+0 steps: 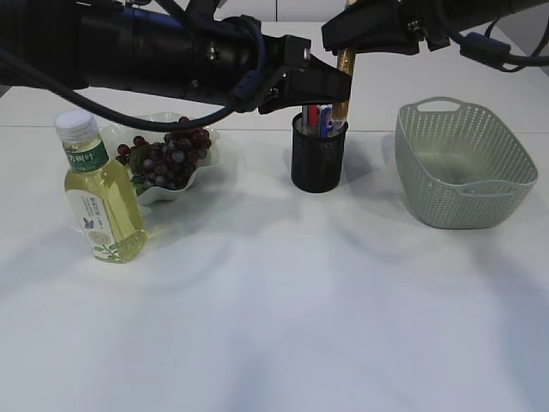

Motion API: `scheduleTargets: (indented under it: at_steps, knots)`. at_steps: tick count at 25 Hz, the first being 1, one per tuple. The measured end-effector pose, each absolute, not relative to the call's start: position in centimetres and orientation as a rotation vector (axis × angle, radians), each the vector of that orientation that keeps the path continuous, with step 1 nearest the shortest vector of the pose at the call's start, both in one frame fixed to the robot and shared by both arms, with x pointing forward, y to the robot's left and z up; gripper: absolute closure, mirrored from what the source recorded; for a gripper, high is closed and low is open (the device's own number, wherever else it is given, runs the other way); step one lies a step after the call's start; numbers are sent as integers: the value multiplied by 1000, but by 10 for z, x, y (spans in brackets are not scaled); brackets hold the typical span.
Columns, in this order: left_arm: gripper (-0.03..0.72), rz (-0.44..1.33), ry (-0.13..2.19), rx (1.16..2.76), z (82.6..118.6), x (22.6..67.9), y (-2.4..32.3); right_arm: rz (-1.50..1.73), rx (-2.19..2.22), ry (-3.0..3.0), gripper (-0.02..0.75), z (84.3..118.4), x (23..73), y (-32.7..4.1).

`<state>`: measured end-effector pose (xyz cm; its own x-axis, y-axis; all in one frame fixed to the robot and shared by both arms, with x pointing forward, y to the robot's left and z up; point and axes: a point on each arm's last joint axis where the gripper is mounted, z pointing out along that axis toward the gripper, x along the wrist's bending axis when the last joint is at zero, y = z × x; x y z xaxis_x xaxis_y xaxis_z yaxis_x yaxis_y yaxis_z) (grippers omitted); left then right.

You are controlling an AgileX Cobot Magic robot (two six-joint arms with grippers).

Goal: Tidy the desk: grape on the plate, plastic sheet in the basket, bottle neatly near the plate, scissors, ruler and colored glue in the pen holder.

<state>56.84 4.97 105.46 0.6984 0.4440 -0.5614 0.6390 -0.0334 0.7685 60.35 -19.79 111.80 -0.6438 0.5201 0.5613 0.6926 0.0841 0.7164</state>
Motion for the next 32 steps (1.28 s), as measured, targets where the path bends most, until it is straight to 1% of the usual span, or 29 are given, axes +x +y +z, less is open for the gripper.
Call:
scheduleTargets:
  at_steps: [6,12,18,26,29,32]
  knots:
    - [551,-200,886,1666,1054,569,49,-1601,-1237,-2185,618,1118,603,-198]
    - [515,-203,891,1669,1051,569,49,-1610,-1227,-2169,618,1119,603,-196]
    - [433,-199,894,1669,1051,570,49,-1609,-1210,-2204,619,1118,603,-196]
    - [421,-179,896,1680,1050,572,52,-1572,-1267,-2374,622,1111,609,-203]
    - [421,-148,879,1724,1048,573,55,-1587,-1276,-2404,622,1111,612,-204]
    - [421,-104,864,1813,1043,574,60,-1575,-1280,-2444,622,1109,613,-206]
